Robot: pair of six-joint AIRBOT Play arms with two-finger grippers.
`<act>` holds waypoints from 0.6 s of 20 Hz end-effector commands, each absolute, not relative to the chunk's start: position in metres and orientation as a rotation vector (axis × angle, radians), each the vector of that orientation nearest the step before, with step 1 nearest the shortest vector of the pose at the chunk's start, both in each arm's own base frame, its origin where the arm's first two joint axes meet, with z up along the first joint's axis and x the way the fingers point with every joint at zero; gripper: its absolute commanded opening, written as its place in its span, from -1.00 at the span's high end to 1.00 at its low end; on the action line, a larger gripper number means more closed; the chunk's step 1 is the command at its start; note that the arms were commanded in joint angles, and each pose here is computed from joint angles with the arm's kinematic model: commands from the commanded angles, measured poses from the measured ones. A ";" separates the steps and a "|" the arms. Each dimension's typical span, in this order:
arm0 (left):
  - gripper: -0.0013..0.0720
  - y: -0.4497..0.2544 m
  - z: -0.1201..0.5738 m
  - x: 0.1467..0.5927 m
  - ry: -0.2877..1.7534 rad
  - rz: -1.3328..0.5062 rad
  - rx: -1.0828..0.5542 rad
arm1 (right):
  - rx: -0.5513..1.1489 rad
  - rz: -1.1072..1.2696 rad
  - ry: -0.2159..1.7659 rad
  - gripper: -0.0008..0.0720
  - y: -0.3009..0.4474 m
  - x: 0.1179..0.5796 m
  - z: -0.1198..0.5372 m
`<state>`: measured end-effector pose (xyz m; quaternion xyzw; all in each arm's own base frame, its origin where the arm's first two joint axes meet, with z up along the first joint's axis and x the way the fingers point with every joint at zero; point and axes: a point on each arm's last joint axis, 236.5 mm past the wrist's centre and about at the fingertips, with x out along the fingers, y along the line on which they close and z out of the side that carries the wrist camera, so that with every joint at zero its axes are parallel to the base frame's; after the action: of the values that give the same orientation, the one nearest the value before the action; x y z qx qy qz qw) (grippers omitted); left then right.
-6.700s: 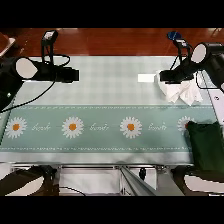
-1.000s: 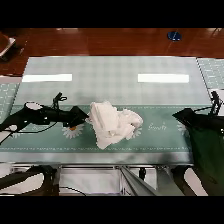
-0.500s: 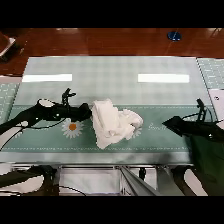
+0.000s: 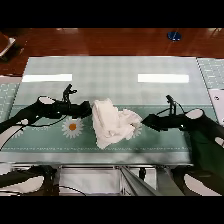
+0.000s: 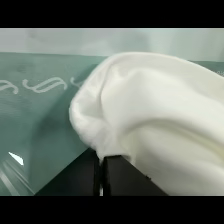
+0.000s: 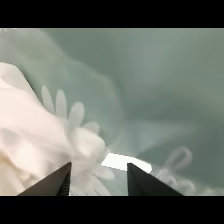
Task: Fold the shirts.
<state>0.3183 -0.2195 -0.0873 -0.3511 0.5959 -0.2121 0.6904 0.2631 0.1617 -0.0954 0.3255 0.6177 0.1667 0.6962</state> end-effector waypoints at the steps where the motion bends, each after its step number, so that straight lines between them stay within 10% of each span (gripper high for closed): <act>1: 0.91 -0.220 -0.087 0.318 1.331 -0.488 -0.775 | 0.680 0.429 1.446 -0.14 0.192 0.272 -0.113; 6: 0.91 -0.219 -0.082 0.321 1.317 -0.489 -0.777 | 0.568 0.634 1.411 0.92 0.231 0.300 -0.083; 12: 0.91 -0.200 0.020 0.376 1.056 -0.574 -0.773 | 0.389 0.809 1.117 0.92 0.237 0.372 0.068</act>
<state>0.3544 -0.2101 -0.0299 -0.3542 0.5344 -0.2431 0.7279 0.3504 0.2379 0.0016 0.2230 0.5590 0.3428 0.7213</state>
